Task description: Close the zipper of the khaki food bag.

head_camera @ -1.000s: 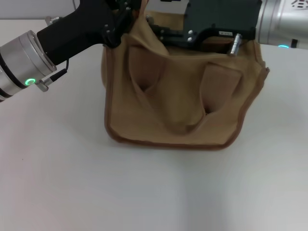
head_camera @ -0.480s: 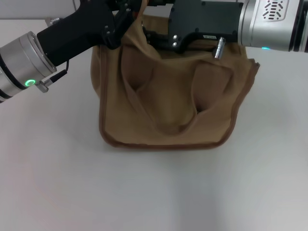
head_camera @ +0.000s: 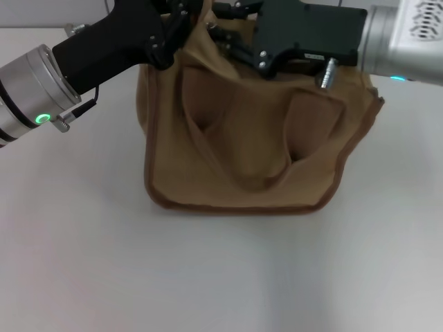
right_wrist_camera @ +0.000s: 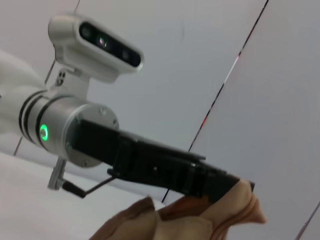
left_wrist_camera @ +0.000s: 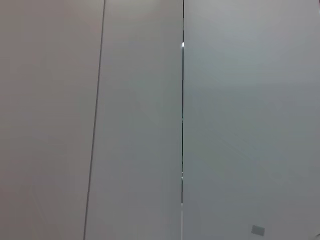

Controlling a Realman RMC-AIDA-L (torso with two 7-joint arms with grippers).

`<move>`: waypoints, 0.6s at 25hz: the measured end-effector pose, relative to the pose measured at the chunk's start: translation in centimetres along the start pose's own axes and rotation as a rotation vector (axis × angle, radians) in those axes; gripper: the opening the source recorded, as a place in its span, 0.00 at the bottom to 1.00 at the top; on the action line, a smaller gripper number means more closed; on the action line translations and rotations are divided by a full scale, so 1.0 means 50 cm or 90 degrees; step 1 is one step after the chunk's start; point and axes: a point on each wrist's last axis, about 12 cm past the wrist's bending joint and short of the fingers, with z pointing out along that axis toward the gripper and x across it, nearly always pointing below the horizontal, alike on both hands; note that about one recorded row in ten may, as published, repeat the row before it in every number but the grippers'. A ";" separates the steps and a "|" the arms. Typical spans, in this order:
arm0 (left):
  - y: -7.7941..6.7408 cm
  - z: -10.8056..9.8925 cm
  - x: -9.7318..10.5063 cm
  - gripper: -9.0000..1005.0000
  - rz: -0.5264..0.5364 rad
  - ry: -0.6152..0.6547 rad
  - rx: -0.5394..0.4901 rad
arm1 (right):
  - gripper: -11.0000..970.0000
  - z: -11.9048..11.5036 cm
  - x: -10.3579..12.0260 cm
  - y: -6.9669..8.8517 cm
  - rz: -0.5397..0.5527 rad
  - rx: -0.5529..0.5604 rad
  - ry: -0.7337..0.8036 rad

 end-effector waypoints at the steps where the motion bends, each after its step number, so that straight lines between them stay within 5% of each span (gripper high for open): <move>1: 0.000 0.000 0.000 0.13 0.000 0.000 0.000 | 0.44 0.000 0.000 0.000 0.000 0.000 0.000; 8: -0.003 -0.001 0.002 0.13 -0.006 -0.005 0.000 | 0.15 0.002 0.000 0.003 0.002 -0.003 -0.003; 15: -0.007 -0.006 0.002 0.14 -0.009 -0.009 0.004 | 0.01 0.006 0.002 0.002 0.006 -0.004 0.000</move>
